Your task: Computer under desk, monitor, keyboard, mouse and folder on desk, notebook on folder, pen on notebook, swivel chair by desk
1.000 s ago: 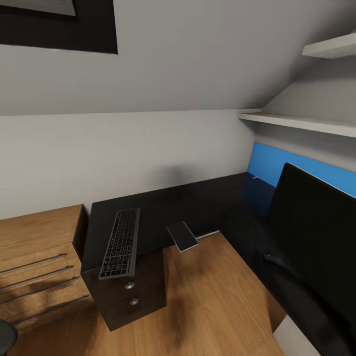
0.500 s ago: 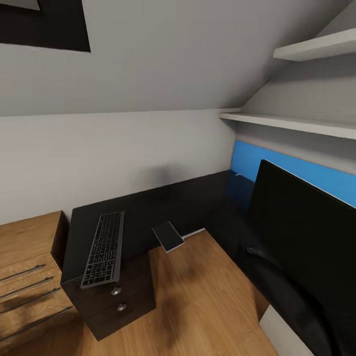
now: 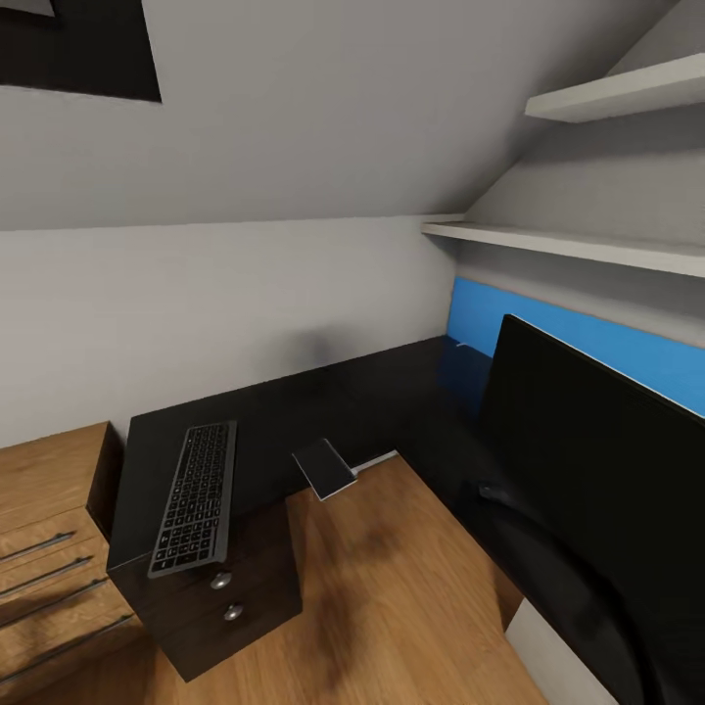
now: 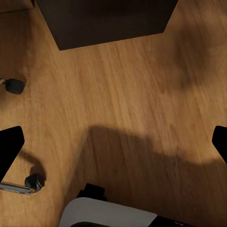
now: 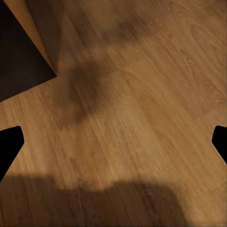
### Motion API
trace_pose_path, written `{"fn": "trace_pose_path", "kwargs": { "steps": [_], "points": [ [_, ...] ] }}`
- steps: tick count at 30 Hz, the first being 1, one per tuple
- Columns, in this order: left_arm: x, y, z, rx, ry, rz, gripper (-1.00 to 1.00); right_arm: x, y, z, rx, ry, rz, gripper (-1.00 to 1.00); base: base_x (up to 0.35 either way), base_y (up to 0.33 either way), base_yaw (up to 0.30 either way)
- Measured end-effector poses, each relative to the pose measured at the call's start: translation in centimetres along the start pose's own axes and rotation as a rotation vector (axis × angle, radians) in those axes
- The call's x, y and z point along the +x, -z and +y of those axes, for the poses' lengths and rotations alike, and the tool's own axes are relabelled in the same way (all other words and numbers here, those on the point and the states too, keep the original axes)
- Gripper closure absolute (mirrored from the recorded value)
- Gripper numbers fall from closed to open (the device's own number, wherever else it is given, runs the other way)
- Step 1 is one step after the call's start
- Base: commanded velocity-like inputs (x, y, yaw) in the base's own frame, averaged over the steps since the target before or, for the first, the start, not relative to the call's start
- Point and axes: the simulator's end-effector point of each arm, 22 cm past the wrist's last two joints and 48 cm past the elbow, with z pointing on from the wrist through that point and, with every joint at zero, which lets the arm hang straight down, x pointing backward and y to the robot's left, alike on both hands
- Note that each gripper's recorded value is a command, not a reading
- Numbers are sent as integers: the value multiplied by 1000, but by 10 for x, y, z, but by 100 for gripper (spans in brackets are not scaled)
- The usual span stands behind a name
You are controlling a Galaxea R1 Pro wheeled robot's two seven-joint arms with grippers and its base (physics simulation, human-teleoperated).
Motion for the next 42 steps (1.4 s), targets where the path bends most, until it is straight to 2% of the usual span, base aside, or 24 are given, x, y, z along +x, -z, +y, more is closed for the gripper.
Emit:
{"fn": "trace_pose_path", "kwargs": {
  "steps": [7,13,20,26,36,42],
  "points": [
    [0,0,0,0,0,0,-100,0,-1,-3,16,-19,3,-100,0,0,-3],
    [0,0,0,2,0,0,-100,-30,-13,-17,73,-45,-30,-100,0,0,0],
    [0,0,-1,3,0,0,-100,-56,-29,-34,129,-40,47,-100,0,0,0],
    [0,0,0,0,1,0,-100,-95,-37,-43,150,-36,49,-100,0,0,0],
    [0,0,-1,5,0,-1,-100,-171,-38,-55,172,-36,-33,-100,0,0,0],
    [0,0,-1,6,0,-1,-100,-206,-39,-59,176,-34,-4,-100,0,0,0]
  ]
}}
